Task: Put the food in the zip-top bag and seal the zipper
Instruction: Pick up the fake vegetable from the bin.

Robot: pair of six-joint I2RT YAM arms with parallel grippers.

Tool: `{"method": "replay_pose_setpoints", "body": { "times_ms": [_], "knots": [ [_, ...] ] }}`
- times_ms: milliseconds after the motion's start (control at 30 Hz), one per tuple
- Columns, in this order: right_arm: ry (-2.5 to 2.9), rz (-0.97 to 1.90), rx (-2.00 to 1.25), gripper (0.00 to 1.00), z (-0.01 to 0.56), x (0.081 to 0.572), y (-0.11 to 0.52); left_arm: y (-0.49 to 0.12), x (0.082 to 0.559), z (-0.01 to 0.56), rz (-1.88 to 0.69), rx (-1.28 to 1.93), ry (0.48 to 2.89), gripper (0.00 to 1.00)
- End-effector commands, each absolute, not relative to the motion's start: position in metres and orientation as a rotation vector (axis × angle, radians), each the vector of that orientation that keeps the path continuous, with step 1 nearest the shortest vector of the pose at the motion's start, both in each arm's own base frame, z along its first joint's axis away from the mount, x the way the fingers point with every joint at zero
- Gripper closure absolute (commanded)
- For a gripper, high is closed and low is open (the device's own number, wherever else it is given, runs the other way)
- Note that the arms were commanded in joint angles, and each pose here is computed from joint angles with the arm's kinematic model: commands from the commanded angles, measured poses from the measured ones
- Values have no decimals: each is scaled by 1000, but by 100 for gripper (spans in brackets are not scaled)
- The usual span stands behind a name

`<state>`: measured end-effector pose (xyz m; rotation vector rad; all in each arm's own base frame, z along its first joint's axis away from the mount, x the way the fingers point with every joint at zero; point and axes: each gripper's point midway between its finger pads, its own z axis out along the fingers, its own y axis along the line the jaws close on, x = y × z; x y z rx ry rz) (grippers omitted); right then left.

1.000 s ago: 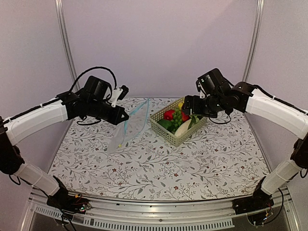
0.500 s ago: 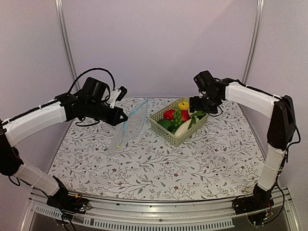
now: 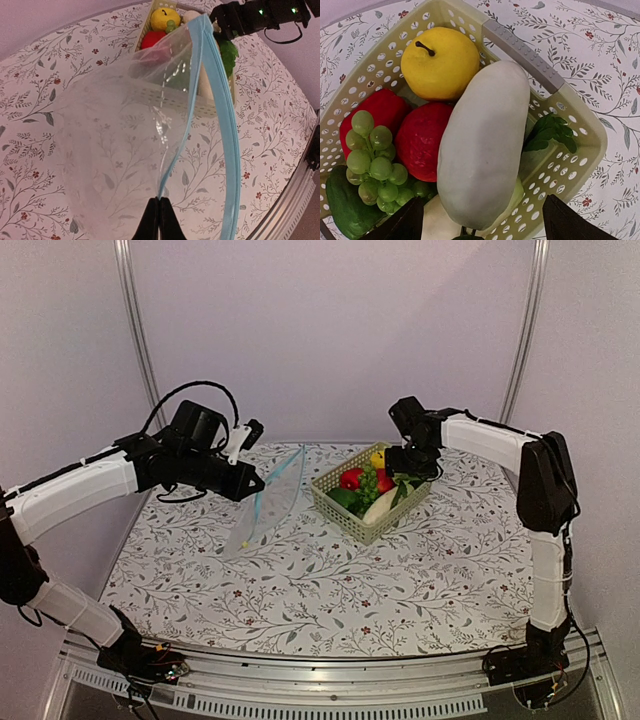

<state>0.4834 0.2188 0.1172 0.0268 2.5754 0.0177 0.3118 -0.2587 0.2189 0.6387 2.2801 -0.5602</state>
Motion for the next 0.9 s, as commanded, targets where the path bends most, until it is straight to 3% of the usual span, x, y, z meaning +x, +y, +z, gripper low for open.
{"method": "replay_pose_setpoints", "body": {
  "times_ms": [0,733,867],
  "knots": [
    [2550,4,70,19,111,503,215,-252,314,217,-533,627,2288,100],
    [2554,96,132,50,92,518,220,-258,311,214,-577,636,2301,100],
    [2544,92,133,51,96,518,219,-257,311,215,-576,637,2299,100]
  ]
}}
